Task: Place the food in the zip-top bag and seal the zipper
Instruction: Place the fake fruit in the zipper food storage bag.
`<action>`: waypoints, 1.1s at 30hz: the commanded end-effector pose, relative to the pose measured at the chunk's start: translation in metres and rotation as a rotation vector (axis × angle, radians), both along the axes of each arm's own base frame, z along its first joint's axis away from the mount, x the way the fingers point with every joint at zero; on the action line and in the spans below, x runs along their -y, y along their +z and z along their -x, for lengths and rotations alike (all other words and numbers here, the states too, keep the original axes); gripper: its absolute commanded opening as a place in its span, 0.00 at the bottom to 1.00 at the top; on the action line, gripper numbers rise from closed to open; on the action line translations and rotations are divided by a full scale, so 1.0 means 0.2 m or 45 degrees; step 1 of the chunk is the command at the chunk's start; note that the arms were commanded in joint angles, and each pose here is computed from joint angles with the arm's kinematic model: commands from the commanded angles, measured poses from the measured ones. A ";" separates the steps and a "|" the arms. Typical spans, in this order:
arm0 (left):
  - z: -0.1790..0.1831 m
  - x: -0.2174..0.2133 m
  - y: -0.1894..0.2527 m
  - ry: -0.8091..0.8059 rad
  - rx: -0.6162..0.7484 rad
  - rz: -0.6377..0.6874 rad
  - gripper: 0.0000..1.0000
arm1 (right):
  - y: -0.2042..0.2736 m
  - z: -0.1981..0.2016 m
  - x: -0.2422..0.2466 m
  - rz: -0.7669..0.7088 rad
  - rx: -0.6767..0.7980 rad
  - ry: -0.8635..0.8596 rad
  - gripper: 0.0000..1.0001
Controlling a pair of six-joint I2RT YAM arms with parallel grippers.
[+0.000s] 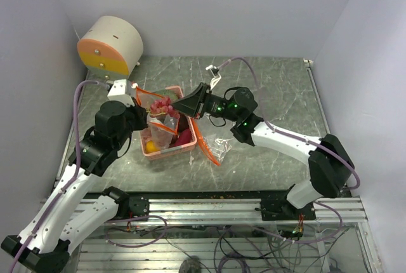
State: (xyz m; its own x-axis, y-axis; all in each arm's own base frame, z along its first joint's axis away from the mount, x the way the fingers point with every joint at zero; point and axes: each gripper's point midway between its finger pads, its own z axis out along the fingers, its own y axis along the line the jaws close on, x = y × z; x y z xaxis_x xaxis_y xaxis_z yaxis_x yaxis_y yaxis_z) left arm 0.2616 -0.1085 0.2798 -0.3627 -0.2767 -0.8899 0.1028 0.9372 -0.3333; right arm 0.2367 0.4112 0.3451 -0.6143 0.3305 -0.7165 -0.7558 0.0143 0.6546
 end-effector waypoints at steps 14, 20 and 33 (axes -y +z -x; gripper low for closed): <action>0.10 0.07 0.15 -0.142 0.119 0.140 0.07 | -0.28 -0.12 -0.15 0.114 -0.145 -0.085 0.00; 0.15 0.12 0.17 -0.228 0.103 0.176 0.07 | -0.38 -0.21 -0.19 0.415 -0.018 -0.367 0.00; 0.11 -0.03 0.07 -0.008 -0.012 0.057 0.07 | -0.37 -0.21 -0.09 0.640 0.151 -0.493 0.48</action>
State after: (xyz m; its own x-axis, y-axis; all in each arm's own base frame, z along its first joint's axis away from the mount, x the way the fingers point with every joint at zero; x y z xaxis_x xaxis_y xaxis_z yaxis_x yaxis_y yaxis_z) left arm 0.2356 -0.1224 0.2932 -0.3839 -0.3049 -0.8716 0.2171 0.8876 -0.4062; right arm 0.2799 0.4487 0.2489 -0.5060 0.1440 -0.8504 -0.6779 0.5432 0.4953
